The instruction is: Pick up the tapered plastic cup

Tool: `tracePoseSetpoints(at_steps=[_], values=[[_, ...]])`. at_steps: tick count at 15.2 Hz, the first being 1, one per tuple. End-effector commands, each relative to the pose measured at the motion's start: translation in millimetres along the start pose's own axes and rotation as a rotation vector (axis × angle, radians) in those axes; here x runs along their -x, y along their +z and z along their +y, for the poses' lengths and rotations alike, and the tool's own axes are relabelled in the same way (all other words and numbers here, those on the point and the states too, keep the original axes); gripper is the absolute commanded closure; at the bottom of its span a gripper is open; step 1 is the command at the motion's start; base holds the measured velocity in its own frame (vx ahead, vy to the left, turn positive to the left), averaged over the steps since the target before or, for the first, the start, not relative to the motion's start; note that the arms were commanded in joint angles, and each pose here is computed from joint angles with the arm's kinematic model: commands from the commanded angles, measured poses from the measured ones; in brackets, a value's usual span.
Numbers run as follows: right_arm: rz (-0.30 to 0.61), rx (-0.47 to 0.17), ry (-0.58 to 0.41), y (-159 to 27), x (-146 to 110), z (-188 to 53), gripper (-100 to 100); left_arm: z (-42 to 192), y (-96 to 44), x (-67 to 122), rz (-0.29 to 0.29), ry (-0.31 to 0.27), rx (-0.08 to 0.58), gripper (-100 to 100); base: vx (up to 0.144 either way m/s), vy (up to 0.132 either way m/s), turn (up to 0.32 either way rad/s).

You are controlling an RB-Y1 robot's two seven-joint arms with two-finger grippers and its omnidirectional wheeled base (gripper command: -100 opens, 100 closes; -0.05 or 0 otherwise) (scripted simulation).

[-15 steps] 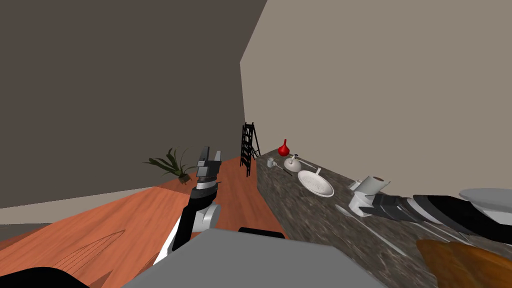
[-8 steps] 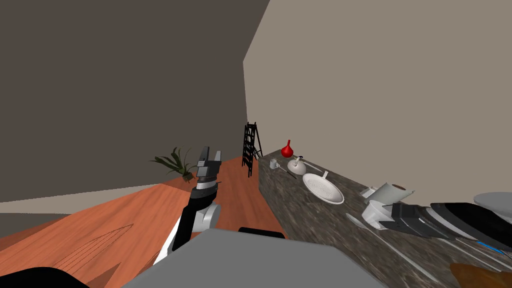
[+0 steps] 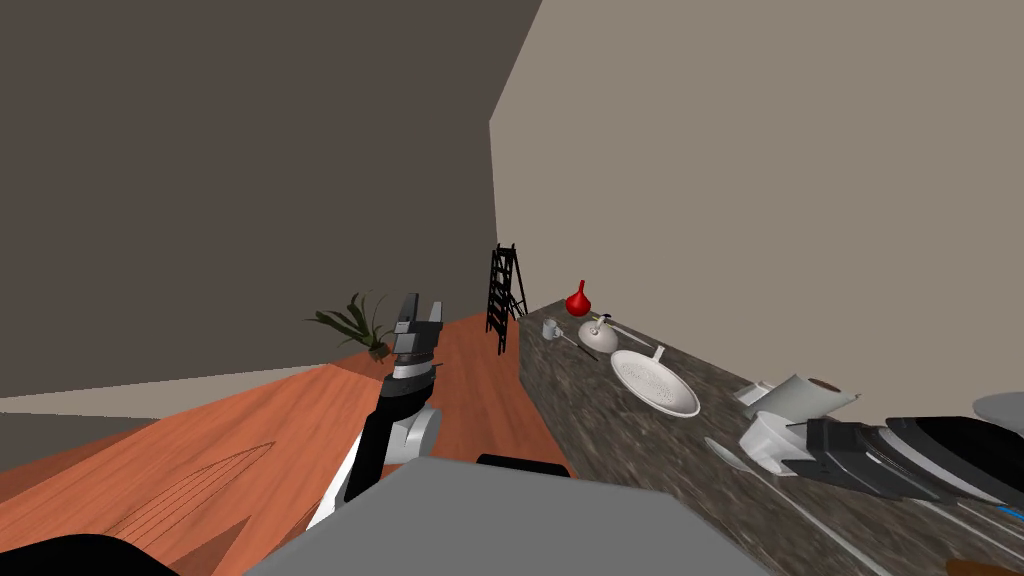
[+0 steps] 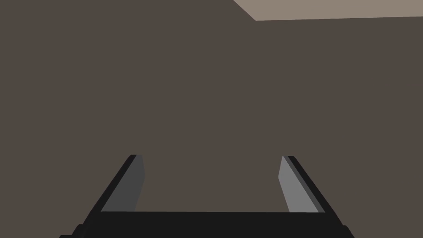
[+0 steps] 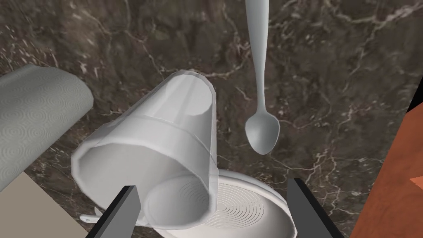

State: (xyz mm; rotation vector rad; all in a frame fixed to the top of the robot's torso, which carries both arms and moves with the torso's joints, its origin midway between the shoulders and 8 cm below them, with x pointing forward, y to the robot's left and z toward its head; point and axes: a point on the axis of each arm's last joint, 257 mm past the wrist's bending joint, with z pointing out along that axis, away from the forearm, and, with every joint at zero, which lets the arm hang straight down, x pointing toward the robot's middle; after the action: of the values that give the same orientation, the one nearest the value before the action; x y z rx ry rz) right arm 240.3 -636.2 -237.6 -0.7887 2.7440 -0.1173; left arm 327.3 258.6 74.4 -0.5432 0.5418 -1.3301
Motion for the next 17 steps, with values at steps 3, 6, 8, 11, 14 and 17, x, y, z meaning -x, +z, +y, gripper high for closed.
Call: tracePoseSetpoints(at_steps=[3,6,8,11,14,17], values=[[0.004,-0.011,0.041,8.8,-22.1,2.4,-100,0.0,0.1,-0.1,0.000,0.000,0.000,0,-0.020,-0.002,0.220],[0.007,-0.018,0.068,14.7,-37.0,4.9,-100,0.0,0.0,0.0,0.000,0.000,0.000,0,-0.031,-0.007,0.153],[0.007,-0.017,0.065,14.2,-34.9,3.9,100,0.0,0.0,0.0,0.000,0.000,0.000,0,-0.006,-0.001,0.000],[0.008,-0.018,0.066,14.1,-35.2,3.4,100,0.0,0.0,0.0,0.000,0.000,0.000,0,0.000,0.000,0.000],[0.004,-0.011,0.041,8.8,-22.1,2.4,100,0.0,0.0,0.0,0.000,0.000,0.000,0,0.013,0.003,-0.124],[0.001,-0.004,0.014,2.9,-7.3,0.6,100,0.0,0.0,0.0,0.000,0.000,0.000,0,0.026,0.005,-0.158]])
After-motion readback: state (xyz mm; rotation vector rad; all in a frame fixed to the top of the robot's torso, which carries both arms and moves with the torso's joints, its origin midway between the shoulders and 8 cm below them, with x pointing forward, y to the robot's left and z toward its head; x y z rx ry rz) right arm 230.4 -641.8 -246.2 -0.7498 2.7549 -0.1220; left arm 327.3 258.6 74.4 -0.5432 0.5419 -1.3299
